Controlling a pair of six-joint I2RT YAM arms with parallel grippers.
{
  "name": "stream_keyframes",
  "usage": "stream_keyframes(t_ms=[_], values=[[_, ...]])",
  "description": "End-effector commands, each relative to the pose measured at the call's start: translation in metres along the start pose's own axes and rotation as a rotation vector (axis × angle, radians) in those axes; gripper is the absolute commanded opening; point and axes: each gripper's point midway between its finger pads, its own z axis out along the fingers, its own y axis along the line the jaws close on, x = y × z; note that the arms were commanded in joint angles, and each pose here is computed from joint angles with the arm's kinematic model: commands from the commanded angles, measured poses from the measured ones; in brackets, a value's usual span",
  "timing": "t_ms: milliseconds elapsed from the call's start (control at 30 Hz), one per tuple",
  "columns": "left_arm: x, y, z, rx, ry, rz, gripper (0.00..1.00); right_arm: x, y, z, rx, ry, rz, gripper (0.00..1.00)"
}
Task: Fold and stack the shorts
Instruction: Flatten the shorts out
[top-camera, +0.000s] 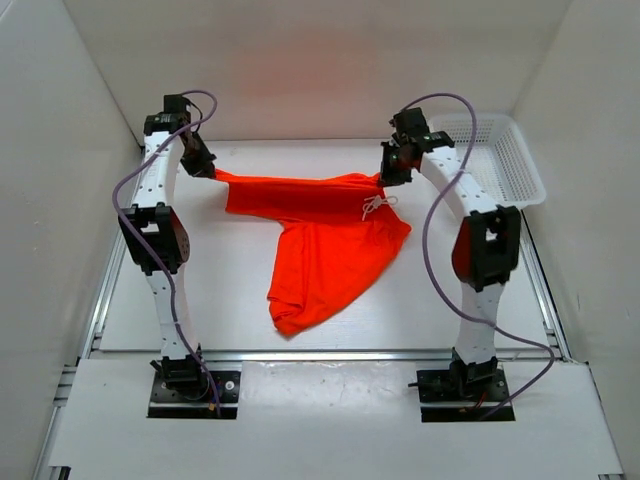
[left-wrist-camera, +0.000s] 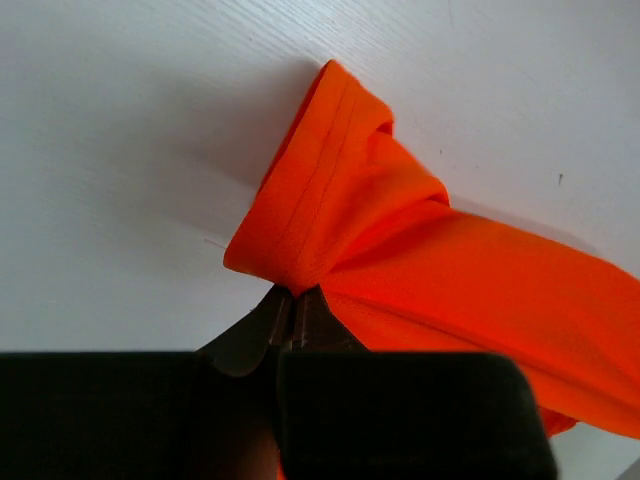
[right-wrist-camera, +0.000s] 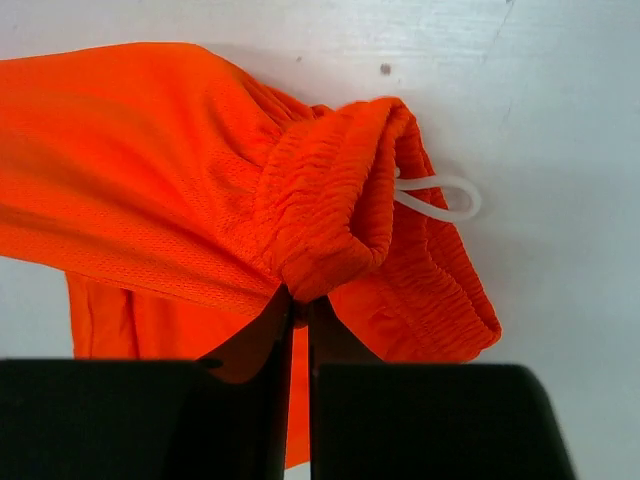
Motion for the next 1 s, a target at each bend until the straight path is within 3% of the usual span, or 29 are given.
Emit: stream_keyframes(t_ms=[0,133,400,433,600,967], values=[[-0.067,0.012,-0.064,-0.029,-0.269,0.012,0.11,-0.061,-0.014,-0.014,0.062,-0.148,-0.005,0.0],[-0.07,0.005,-0.07,0.007,-0.28,0.025,0.11,-0.061,-0.012,0.002,0.05,-0.118,0.006,0.0],[0.002,-0.011,-0.098,0.036,-0.199,0.094,0.11,-0.04,-0.027,-0.01,0.033,-0.067,0.038,0.0],[0.004,-0.011,-0.117,0.055,-0.23,0.083,0.11,-0.035,-0.031,-0.016,0.028,-0.058,0.049,0.0],[0.038,-0.014,-0.137,0.073,-0.227,0.112,0.11,-0.028,-0.031,-0.03,0.005,-0.071,0.043,0.0],[0.026,-0.013,-0.181,0.083,-0.322,0.104,0.11,-0.029,-0.024,-0.074,-0.013,-0.144,0.009,0.0]])
